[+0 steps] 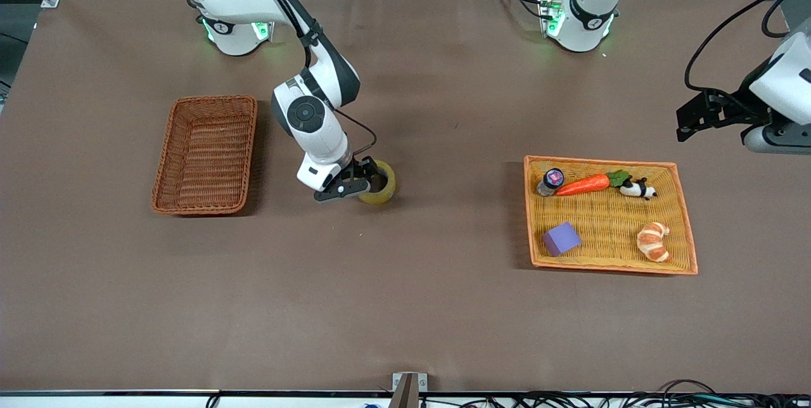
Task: Move tape to another basket
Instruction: 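Grasp the tape with the right gripper while the left gripper withdraws, then carry the tape with the right gripper into the wicker basket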
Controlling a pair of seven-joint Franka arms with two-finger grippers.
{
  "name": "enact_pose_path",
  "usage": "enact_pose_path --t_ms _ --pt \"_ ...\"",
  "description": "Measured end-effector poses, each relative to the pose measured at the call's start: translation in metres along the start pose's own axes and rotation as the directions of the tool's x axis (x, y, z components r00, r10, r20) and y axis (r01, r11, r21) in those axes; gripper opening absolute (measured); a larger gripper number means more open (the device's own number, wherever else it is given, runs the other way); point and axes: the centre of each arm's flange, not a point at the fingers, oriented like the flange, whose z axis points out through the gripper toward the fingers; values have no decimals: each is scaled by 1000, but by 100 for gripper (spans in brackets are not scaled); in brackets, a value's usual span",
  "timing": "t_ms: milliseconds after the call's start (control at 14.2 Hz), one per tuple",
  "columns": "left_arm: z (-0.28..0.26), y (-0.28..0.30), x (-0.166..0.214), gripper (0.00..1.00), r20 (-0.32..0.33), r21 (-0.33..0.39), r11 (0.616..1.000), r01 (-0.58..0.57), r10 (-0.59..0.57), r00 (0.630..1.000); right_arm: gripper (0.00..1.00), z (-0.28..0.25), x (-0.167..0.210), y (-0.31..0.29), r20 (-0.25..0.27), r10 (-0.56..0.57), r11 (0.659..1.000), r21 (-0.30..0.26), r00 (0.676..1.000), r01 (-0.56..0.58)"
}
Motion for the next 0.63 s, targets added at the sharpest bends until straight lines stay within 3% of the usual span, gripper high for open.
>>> enact_pose_path --t_ms 141,353,564,635 --pt "2 0 0 100 5 0 1000 -14 14 1000 92 20 -5 -5 -19 -12 1000 3 1000 13" --pt "3 -7 0 100 6 0 1000 -3 3 1000 59 33 -10 -6 6 -19 1000 -9 1000 19" --pt "2 -12 -3 100 20 1 1000 6 -6 1000 24 8 8 -2 89 8 999 -44 996 -4" --pt "-2 -12 -7 100 25 1 1000 6 -6 1000 21 -11 18 -4 128 39 998 -60 991 -31"
